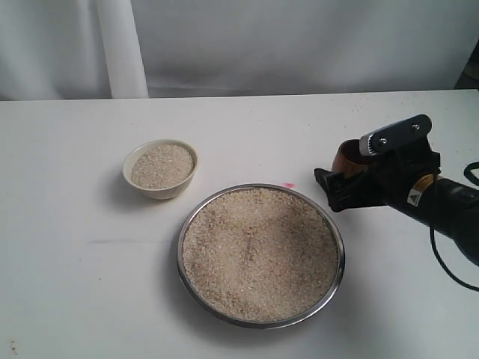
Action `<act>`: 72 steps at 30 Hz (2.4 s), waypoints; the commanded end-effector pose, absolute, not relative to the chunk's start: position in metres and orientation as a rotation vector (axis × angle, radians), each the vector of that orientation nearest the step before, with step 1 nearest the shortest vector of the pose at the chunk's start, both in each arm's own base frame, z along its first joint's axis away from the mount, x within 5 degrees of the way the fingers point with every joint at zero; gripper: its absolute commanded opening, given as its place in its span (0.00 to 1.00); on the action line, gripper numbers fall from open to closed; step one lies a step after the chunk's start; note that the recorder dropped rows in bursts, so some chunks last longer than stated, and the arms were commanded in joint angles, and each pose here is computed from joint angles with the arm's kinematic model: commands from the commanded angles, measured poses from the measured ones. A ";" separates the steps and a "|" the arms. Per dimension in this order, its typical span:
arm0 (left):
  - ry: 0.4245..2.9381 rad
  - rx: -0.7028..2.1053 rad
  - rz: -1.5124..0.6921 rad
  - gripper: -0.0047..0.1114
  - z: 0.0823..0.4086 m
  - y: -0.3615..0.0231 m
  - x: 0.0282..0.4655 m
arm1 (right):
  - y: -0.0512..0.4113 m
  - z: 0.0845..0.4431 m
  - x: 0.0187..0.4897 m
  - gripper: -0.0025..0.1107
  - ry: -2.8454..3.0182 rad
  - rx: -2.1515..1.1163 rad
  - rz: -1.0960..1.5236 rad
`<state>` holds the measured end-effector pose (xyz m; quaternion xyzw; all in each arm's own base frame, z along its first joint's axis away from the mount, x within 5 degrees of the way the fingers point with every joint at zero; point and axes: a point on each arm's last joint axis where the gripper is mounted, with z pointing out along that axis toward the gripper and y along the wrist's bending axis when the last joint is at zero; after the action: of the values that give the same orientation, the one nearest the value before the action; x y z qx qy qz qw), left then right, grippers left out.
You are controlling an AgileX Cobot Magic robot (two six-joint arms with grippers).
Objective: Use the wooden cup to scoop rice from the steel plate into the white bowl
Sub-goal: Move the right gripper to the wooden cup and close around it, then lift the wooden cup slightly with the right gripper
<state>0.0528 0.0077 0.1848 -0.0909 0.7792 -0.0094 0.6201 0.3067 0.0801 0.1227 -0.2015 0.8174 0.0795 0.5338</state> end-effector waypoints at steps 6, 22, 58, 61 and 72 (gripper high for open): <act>1.799 -0.218 -0.030 0.04 0.184 0.008 0.053 | 0.075 0.111 0.314 0.95 1.908 -0.424 0.126; 1.799 -0.218 -0.030 0.04 0.184 0.008 0.053 | 0.078 0.104 0.314 0.95 1.882 -0.468 0.141; 1.799 -0.218 -0.030 0.04 0.184 0.008 0.053 | 0.089 0.055 0.360 0.95 1.878 -0.468 0.161; 1.799 -0.218 -0.030 0.04 0.184 0.008 0.053 | 0.090 0.055 0.362 0.95 1.876 -0.469 0.159; 1.799 -0.218 -0.030 0.04 0.184 0.008 0.053 | 0.086 0.054 0.363 0.95 1.863 -0.430 0.125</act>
<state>0.0528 0.0078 0.1846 -0.0912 0.7799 -0.0091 0.6192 0.3615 0.0867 0.0532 -0.1814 0.8015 0.0594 0.5668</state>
